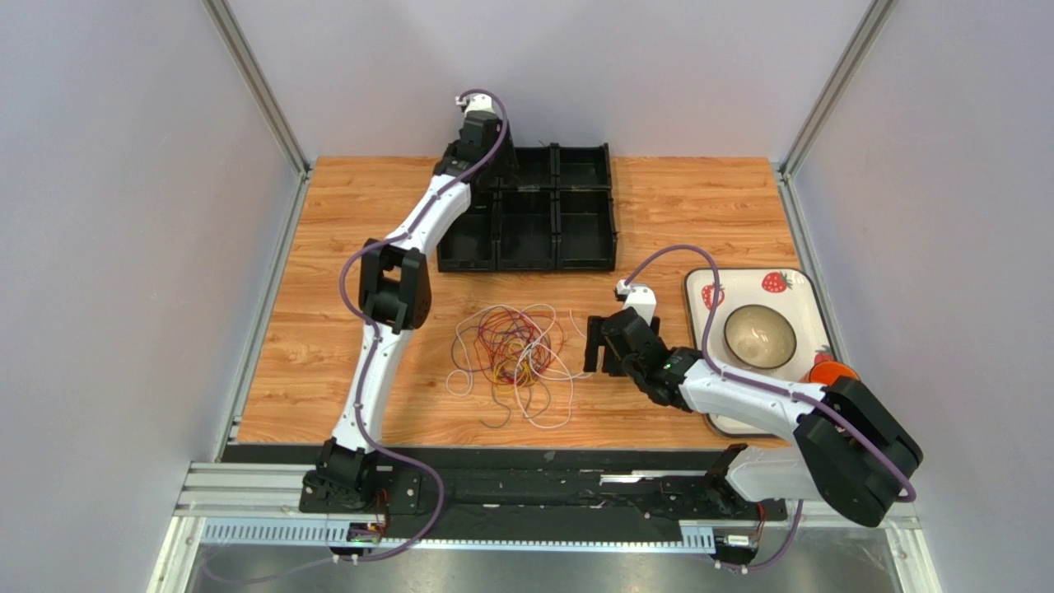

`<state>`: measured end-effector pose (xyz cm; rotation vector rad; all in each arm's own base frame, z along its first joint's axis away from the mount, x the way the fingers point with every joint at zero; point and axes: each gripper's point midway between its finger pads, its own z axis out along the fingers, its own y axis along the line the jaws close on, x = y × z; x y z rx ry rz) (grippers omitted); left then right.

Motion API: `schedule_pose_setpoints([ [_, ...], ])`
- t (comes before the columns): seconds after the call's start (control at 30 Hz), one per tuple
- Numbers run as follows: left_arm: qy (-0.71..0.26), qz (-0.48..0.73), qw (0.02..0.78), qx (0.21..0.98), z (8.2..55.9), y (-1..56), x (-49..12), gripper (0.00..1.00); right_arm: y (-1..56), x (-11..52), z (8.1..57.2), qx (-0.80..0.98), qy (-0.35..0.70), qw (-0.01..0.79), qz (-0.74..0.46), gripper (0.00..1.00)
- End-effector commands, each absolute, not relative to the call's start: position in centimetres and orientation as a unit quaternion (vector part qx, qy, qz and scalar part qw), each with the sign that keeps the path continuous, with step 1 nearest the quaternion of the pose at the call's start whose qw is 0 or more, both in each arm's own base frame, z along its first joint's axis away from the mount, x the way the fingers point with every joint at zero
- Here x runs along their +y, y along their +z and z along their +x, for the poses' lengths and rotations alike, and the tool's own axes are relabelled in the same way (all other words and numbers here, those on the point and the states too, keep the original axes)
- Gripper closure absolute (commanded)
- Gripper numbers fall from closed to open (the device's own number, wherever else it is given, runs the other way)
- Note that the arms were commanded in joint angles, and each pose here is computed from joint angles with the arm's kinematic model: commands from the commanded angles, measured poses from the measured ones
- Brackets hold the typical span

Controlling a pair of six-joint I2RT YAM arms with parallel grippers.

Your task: Untangle the cables

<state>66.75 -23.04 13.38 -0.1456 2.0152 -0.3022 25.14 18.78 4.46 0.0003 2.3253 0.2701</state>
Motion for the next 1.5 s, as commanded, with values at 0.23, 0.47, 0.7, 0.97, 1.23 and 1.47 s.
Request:
schedule_pose_setpoints([
  [0.23, -0.137, -0.098, 0.551, 0.817, 68.3, 15.5, -22.0, 0.46, 6.3, 19.9, 26.6, 0.901, 0.127, 0.416, 0.007, 0.20],
  [0.47, -0.147, -0.107, 0.535, 0.825, 68.5, 14.0, -21.3, 0.48, 6.3, 19.9, 26.6, 0.901, 0.126, 0.415, 0.007, 0.20],
  [0.7, -0.155, -0.105, 0.525, 0.830, 68.4, 12.9, -21.7, 0.55, 6.3, 19.9, 26.7, 0.900, 0.126, 0.416, 0.008, 0.20],
  [0.97, -0.151, -0.110, 0.519, 0.834, 68.4, 12.4, -21.2, 0.83, 6.3, 19.9, 26.7, 0.901, 0.126, 0.416, 0.007, 0.20],
  [1.23, -0.137, -0.108, 0.541, 0.823, 68.3, 15.4, -20.1, 1.00, 6.2, 19.9, 26.7, 0.901, 0.125, 0.416, 0.007, 0.20],
  [1.47, -0.123, -0.111, 0.563, 0.810, 68.1, 18.9, -17.8, 1.00, 6.3, 19.9, 26.8, 0.901, 0.124, 0.416, 0.008, 0.20],
])
